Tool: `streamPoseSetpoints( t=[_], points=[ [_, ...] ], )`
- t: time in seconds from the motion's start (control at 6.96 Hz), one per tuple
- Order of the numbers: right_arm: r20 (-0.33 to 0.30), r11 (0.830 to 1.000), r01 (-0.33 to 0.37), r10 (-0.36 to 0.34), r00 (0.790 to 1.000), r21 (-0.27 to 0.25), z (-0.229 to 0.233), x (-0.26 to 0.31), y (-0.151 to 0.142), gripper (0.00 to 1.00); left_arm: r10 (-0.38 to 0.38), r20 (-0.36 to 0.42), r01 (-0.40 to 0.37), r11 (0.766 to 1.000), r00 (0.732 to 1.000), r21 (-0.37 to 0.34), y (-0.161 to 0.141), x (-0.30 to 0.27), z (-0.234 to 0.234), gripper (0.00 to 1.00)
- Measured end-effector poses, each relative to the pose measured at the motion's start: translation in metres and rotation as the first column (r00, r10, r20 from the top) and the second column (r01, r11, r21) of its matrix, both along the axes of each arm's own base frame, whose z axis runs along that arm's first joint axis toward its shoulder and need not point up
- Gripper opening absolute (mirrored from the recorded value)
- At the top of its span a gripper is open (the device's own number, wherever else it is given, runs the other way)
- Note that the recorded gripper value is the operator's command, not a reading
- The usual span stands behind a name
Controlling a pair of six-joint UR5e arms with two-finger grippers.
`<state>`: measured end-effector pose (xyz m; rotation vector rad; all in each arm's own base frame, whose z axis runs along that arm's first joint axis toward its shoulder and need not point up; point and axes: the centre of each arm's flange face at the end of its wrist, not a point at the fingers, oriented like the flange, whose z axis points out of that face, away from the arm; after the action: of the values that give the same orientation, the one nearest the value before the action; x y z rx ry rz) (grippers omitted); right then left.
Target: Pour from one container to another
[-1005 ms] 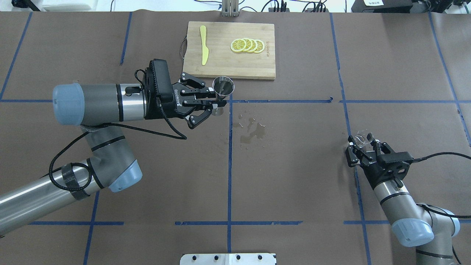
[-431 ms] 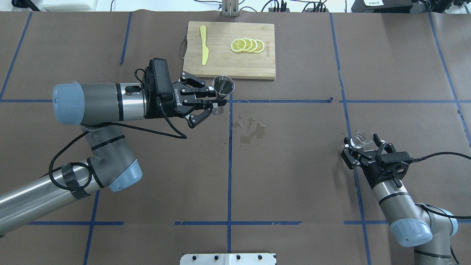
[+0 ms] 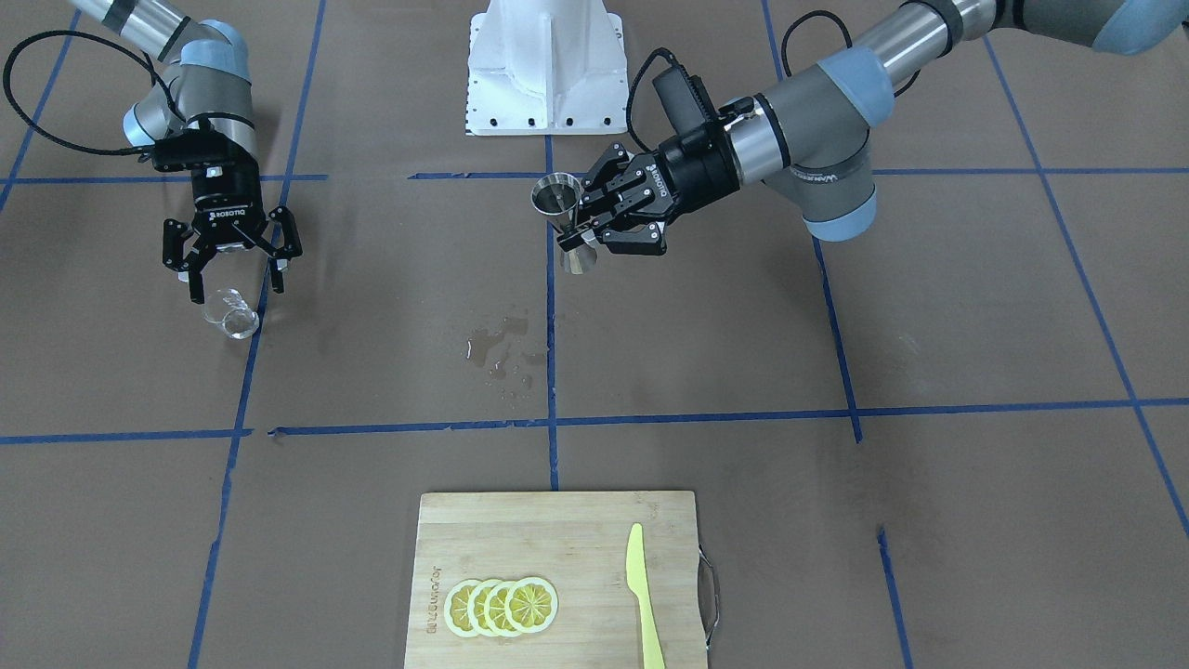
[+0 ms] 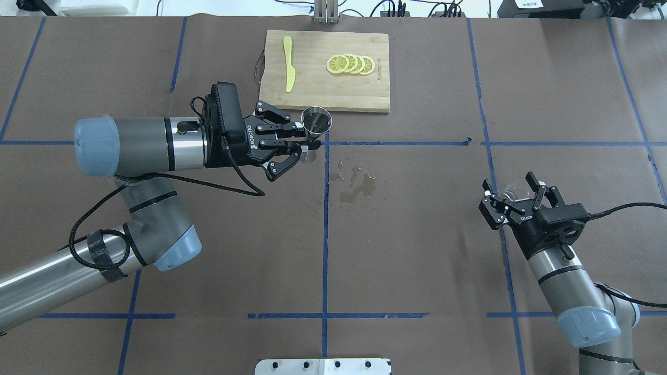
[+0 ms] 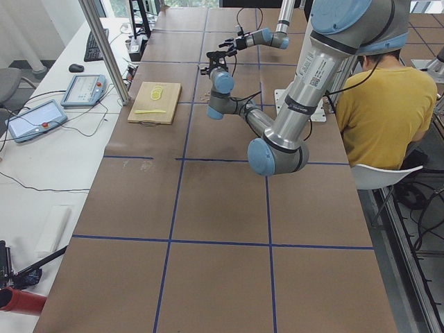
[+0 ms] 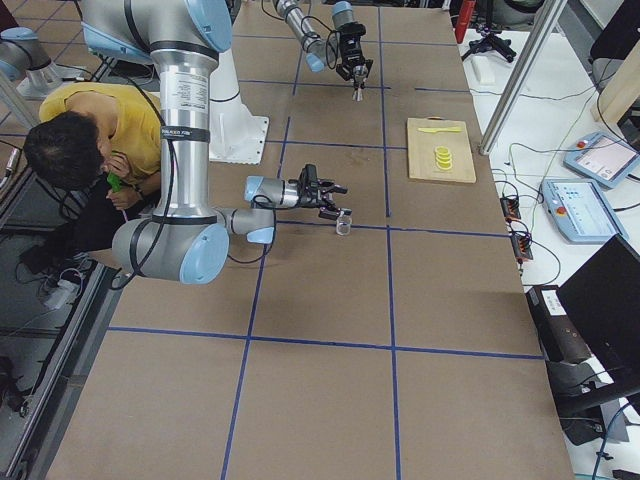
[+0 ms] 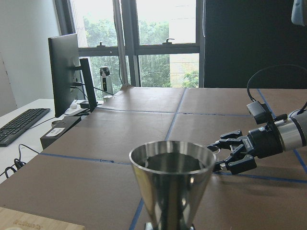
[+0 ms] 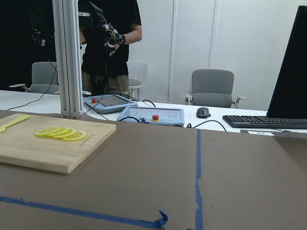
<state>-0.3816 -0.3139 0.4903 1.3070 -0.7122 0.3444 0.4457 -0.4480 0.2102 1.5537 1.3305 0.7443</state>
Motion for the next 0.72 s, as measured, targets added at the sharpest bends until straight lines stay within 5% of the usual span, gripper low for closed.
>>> streamPoseSetpoints(
  t=[0.43,0.72],
  points=[
    [-0.111,0.998,0.037,-0.043,0.993,-0.053,-0.034,0.043,-0.063,1.00,-0.001,0.001,0.001,1.000,1.000,0.000,0.000,-0.001,0.002,0.00],
    [-0.226,0.981,0.059,-0.101,0.969,-0.187,-0.061,0.099,-0.119,1.00,-0.002,0.001,0.002,1.000,1.000,-0.001,0.000,-0.001,0.002,0.00]
  ],
)
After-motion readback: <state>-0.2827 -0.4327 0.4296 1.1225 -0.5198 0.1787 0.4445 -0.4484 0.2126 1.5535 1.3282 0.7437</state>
